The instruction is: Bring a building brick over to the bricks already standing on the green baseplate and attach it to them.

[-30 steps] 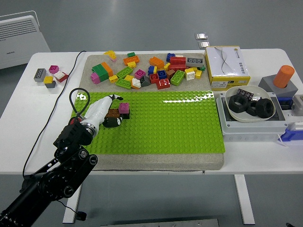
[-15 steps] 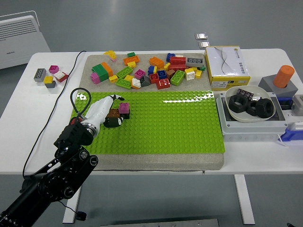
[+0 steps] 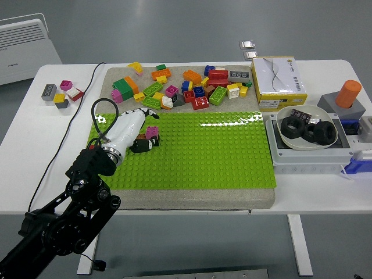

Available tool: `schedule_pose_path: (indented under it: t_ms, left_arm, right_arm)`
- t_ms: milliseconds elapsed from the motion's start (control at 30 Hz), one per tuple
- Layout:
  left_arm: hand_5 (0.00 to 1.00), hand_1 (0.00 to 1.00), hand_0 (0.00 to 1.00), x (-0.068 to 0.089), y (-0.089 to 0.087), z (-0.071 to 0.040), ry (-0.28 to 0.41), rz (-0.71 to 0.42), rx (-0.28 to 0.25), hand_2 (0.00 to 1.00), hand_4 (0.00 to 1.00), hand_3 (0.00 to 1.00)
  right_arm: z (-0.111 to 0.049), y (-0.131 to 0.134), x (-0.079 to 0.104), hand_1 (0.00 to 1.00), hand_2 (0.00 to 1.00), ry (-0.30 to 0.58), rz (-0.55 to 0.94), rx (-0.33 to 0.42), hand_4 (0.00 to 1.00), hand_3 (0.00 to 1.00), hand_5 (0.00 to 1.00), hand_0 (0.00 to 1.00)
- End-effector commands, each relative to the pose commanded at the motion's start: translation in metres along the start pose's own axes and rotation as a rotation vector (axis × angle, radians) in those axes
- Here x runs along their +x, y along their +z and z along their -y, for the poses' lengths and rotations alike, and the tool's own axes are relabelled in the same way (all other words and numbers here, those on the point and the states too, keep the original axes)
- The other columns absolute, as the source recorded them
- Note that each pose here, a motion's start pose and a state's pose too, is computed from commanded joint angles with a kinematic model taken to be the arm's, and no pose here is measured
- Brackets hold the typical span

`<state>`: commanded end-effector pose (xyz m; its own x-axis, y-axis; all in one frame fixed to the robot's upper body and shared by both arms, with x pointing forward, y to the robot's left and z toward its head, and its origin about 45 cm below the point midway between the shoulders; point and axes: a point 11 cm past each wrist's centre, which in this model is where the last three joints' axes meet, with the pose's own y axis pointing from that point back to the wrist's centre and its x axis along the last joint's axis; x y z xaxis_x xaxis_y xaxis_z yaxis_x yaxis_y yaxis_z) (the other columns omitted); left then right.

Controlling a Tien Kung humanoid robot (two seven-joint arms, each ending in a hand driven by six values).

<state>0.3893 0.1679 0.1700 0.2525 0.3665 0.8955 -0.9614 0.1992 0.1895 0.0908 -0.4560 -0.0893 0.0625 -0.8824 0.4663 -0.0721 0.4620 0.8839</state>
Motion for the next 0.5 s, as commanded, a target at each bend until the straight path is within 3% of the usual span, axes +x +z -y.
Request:
schedule_pose_path:
  t_ms: [200, 500]
  left_arm:
    - [0.331, 0.922, 0.967, -0.005, -0.012, 0.001, -0.006, 0.006, 0.029, 0.93, 0.805, 0.614]
    - [0.338, 0.92, 0.964, -0.006, -0.016, 0.0, -0.006, -0.004, 0.037, 0.929, 0.798, 0.608]
  right_arm:
    - [0.0, 0.0, 0.001, 0.645, 0.764, 0.002, 0.001, -0.001, 0.831, 0.782, 0.912, 0.519]
    - [0.0, 0.001, 0.002, 0.644, 0.763, 0.004, 0.0, -0.002, 0.83, 0.781, 0.909, 0.519]
